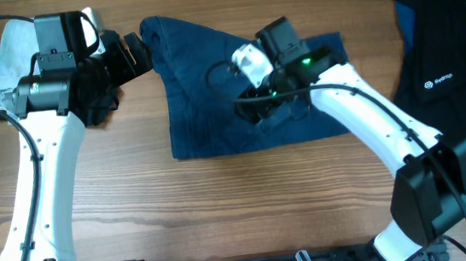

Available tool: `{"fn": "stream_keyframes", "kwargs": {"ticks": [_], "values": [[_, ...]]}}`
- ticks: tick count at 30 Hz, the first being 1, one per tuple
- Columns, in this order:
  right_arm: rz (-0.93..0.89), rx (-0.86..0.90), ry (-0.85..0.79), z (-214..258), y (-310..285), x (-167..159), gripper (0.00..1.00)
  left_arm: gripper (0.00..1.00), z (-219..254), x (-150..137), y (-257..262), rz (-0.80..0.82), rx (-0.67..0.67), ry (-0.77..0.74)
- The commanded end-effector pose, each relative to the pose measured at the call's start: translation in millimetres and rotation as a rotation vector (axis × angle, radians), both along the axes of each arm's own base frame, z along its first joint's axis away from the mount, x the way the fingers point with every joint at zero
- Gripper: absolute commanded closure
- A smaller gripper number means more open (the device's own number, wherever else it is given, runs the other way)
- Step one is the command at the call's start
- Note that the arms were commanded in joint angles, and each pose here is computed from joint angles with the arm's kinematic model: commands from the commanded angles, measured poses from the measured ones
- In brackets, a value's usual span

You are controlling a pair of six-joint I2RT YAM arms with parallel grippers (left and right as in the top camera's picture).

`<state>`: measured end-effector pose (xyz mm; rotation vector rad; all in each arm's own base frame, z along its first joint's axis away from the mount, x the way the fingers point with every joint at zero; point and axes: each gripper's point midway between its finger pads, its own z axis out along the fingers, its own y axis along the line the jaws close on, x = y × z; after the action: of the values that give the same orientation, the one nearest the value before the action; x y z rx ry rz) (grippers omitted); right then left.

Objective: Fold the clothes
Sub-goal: 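Drag the navy shirt to table center with the right gripper and release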

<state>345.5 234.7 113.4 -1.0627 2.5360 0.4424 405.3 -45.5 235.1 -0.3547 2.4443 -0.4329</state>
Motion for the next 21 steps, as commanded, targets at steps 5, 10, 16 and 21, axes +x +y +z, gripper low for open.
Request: {"fn": "stream_keyframes", "kwargs": {"ticks": [5,10,16,21], "values": [[0.143,-0.164,0.041,-46,17,-32,0.15,0.00,6,-2,4,0.010,0.009,-0.018],[0.149,-0.297,0.023,-76,17,-32,0.17,0.00,6,-2,4,0.013,0.012,-0.016],[0.093,-0.327,-0.037,-93,22,-13,0.18,0.00,4,-3,5,0.014,0.014,-0.008],[0.086,-0.337,-0.047,-102,25,-10,0.25,0.00,4,-3,5,0.014,0.014,-0.008]]}}
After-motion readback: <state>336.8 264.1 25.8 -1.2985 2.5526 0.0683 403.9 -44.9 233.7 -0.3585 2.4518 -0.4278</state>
